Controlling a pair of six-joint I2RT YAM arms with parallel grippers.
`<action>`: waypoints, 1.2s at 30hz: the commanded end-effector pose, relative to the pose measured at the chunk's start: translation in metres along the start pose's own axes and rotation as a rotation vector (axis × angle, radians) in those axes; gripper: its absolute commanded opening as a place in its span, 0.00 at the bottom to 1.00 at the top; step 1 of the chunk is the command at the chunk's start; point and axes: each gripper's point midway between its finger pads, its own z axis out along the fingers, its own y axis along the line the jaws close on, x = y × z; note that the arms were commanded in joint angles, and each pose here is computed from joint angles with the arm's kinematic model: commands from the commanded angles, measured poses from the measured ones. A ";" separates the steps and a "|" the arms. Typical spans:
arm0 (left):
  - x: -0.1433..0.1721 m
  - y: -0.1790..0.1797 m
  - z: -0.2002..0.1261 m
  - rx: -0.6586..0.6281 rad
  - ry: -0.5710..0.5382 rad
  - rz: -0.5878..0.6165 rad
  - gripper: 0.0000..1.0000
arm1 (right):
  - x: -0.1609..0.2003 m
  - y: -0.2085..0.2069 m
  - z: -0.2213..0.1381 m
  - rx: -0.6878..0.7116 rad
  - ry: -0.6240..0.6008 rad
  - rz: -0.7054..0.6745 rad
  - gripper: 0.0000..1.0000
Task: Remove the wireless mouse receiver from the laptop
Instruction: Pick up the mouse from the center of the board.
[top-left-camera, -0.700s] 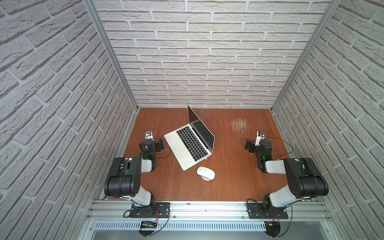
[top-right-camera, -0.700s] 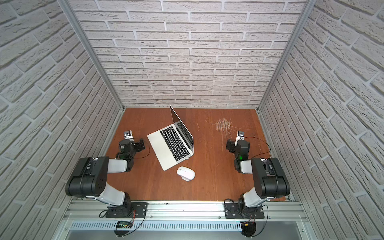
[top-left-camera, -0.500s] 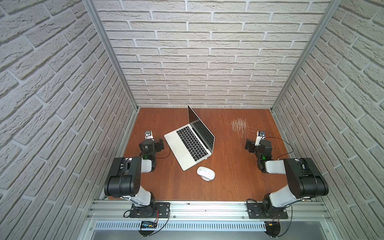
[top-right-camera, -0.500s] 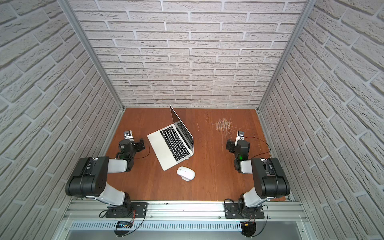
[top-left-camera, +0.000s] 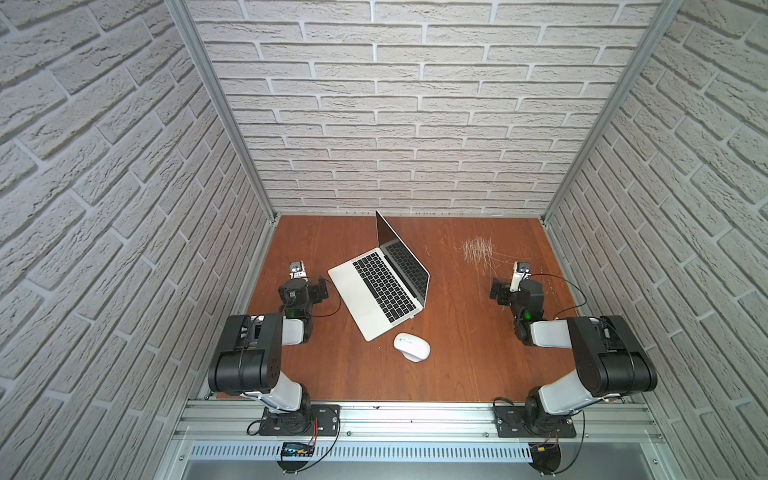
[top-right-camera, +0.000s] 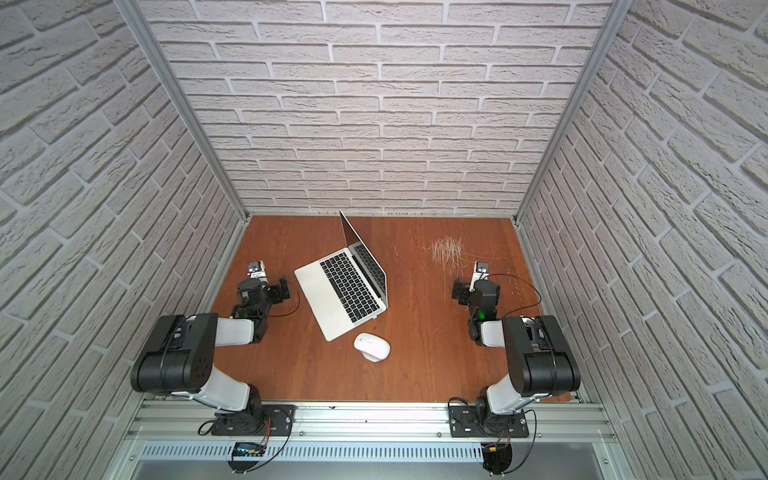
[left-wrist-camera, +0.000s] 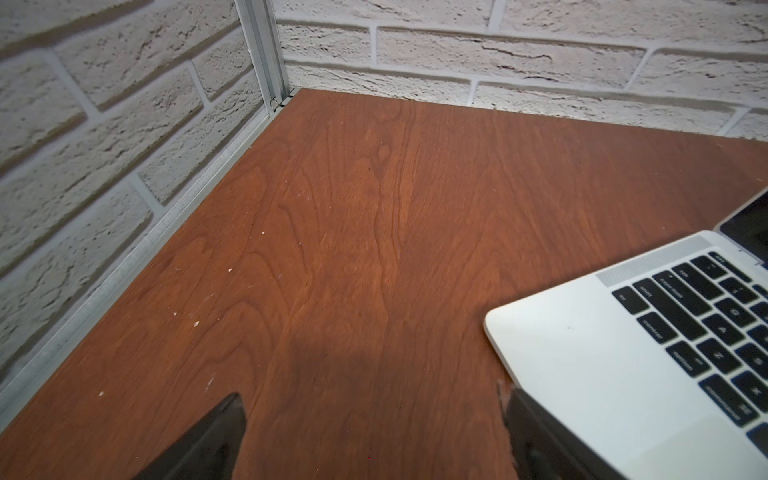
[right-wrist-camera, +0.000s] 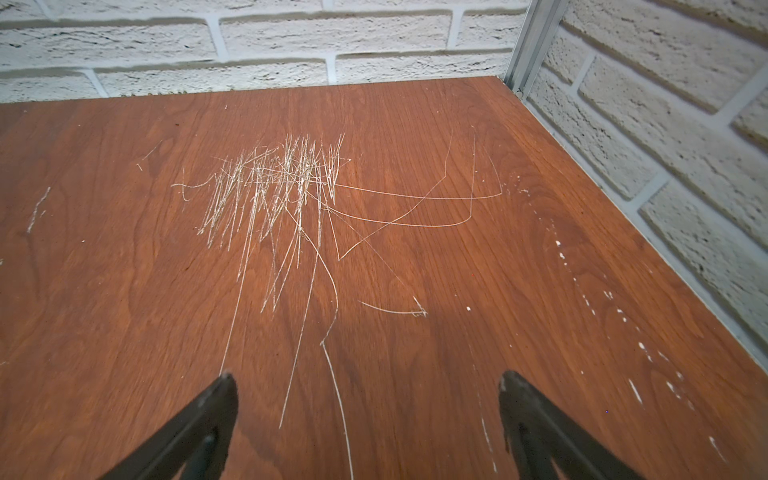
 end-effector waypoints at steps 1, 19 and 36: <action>-0.011 -0.003 0.000 0.017 -0.045 0.002 0.98 | -0.017 0.002 0.000 -0.009 -0.048 0.002 0.99; -0.064 0.000 -0.042 -0.034 -0.088 -0.035 0.98 | -0.017 0.002 0.000 -0.008 -0.048 0.003 0.99; -0.065 -0.013 -0.082 0.073 0.066 -0.509 0.98 | -0.029 0.006 0.000 -0.050 -0.043 -0.004 0.99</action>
